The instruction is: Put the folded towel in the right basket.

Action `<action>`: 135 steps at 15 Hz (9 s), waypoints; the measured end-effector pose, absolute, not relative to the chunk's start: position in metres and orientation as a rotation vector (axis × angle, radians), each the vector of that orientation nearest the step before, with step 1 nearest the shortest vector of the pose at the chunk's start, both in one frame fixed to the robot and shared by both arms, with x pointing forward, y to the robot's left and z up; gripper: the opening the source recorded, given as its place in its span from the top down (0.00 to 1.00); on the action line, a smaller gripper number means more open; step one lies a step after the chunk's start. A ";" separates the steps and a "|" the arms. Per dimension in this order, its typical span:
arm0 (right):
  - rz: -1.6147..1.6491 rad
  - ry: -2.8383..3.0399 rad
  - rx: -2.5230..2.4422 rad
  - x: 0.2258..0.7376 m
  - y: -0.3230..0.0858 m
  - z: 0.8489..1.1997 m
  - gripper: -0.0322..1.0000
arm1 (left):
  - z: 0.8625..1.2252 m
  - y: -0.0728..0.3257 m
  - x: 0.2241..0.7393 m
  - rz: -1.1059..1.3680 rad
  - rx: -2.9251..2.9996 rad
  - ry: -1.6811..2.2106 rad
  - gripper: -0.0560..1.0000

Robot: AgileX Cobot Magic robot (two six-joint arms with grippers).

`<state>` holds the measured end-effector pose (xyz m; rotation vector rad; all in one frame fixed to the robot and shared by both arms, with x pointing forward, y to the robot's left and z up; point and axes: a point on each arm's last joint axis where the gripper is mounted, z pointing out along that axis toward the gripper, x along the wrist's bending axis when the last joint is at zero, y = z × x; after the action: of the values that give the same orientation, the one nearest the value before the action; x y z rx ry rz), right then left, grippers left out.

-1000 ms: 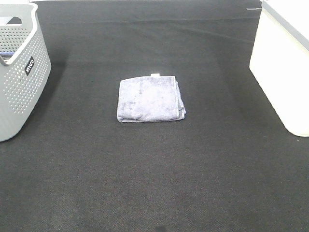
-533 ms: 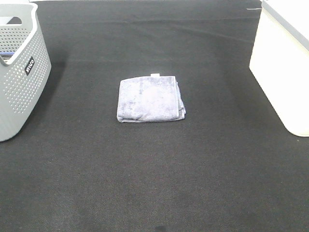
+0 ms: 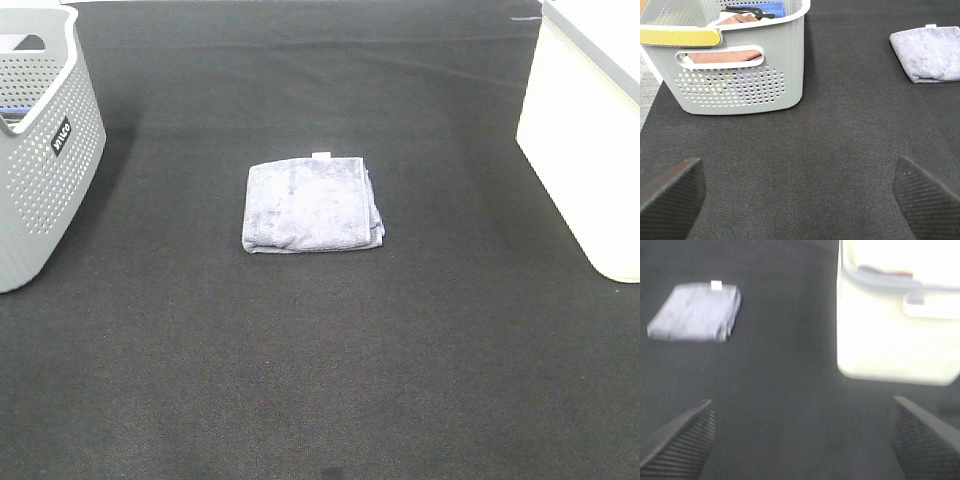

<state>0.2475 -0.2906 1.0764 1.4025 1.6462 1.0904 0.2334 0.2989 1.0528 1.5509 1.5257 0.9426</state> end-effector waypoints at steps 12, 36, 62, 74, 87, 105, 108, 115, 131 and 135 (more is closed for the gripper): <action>1.061 1.935 1.530 0.481 -0.258 1.168 0.18 | 1.053 0.299 0.233 0.943 1.551 1.526 0.03; 0.950 2.670 2.095 0.732 -0.170 0.900 0.23 | 1.053 0.299 0.233 0.943 1.551 1.526 0.03; 1.183 2.569 1.469 0.713 -0.133 1.063 0.89 | 1.053 0.299 0.233 0.943 1.551 1.526 0.03; 0.937 1.812 1.813 0.660 -0.353 1.200 0.89 | 1.053 0.299 0.233 0.943 1.551 1.526 0.03; 0.599 1.887 2.088 0.698 -0.380 1.089 0.29 | 1.053 0.299 0.233 0.943 1.551 1.526 0.03; 0.548 2.224 1.895 0.514 -0.240 1.131 0.22 | 1.053 0.299 0.233 0.943 1.551 1.526 0.03; 0.439 2.263 1.941 0.432 -0.256 1.095 0.22 | 1.053 0.299 0.233 0.943 1.551 1.526 0.03; 0.681 2.057 1.720 0.303 -0.285 1.046 0.22 | 1.053 0.299 0.233 0.943 1.551 1.526 0.03; 0.952 1.638 1.499 0.237 -0.297 1.054 0.22 | 1.053 0.299 0.233 0.943 1.551 1.526 0.03; 0.967 1.609 1.484 0.232 -0.297 1.054 0.22 | 1.053 0.299 0.233 0.943 1.551 1.526 0.03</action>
<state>0.2323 -0.2973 1.0538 1.4839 1.6093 0.9668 0.2334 0.2989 1.0528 1.5509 1.5257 0.9426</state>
